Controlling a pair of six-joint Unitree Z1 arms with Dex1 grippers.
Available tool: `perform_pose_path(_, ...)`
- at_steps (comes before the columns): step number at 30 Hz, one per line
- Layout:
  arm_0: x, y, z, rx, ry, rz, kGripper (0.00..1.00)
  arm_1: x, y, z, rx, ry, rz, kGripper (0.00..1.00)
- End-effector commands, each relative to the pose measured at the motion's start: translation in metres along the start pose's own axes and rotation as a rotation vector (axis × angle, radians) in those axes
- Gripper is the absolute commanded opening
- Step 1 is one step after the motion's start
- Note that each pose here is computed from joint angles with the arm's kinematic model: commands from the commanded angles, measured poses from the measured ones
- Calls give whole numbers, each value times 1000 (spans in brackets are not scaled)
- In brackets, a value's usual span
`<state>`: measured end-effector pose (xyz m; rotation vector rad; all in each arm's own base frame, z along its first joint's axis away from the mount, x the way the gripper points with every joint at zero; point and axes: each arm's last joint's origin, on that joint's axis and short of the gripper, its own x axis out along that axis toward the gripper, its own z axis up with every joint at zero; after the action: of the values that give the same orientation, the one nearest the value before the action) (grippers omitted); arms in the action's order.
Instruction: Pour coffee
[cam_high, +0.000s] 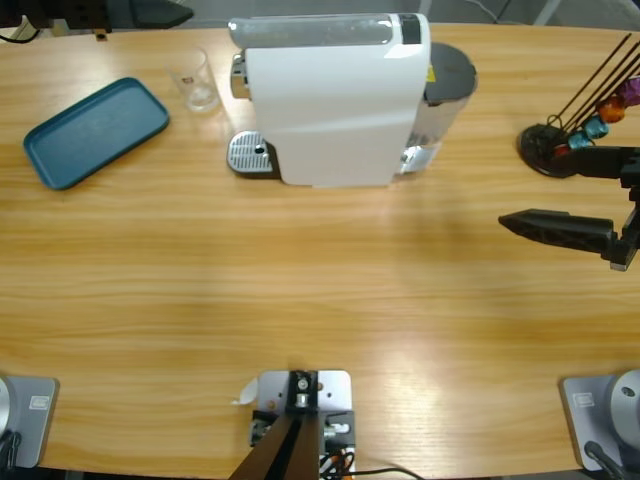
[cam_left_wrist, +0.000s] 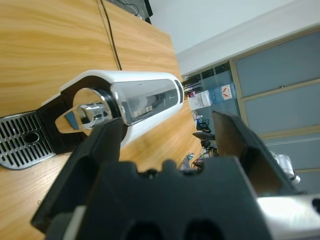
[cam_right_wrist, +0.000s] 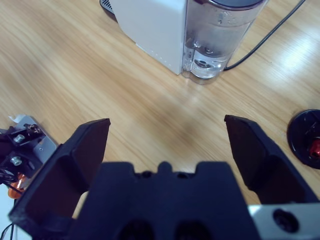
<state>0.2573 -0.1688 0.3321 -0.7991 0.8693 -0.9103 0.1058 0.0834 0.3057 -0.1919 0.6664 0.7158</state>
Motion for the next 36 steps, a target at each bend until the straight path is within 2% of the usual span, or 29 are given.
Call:
perform_pose_path(1,22,27,-1,-123,80,19,734,-1,0,-11,-2,4,-12,977)
perform_pose_path(6,35,33,1,-167,161,-65,734,-1,0,-11,-2,4,-12,977)
perform_pose_path(22,31,46,9,-187,146,-58,729,-4,1,-13,-3,-8,-14,954)
perform_pose_path(31,42,59,16,-209,152,-43,734,-5,1,-14,-4,-9,-13,945)
perform_pose_path(36,46,57,24,-197,145,-52,732,-4,1,-14,-5,-8,-11,944)
